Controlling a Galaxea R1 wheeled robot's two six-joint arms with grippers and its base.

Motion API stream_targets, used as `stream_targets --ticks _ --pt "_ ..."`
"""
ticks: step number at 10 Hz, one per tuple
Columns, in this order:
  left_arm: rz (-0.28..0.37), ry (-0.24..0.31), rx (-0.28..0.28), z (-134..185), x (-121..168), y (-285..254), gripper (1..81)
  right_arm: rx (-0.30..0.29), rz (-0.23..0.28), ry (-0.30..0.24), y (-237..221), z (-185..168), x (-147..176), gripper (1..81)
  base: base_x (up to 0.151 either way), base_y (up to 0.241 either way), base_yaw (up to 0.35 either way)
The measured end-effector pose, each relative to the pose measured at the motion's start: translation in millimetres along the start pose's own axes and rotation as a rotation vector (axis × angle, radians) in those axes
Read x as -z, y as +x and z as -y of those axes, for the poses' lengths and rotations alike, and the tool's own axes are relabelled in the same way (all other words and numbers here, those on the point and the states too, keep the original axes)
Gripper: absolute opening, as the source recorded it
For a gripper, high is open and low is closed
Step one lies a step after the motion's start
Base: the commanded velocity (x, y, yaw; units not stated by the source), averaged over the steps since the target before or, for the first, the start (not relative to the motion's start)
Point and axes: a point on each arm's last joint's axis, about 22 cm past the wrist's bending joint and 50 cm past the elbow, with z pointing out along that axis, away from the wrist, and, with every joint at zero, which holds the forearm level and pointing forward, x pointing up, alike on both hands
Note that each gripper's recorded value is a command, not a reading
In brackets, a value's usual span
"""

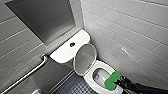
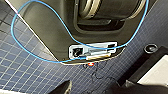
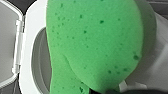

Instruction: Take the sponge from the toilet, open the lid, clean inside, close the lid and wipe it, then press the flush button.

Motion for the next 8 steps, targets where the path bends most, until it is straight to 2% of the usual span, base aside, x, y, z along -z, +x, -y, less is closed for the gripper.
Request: stream_targets --ticks 4,5,8 --pt "-0.004 -0.015 -0.017 -12 -4 3 81.1 -0.05 0.012 0.045 -12 -10 46 1.0 0.0 0.0 0.0" --pt "-0.005 -0.015 -0.022 -12 -4 3 81.1 -0.066 0.032 0.051 -23 -11 54 1.0 0.0 0.0 0.0" --pt "-0.008 -0.026 -0.031 -21 -6 6 81.1 -0.111 0.108 0.112 -70 15 57 1.0 0.0 0.0 0.0"
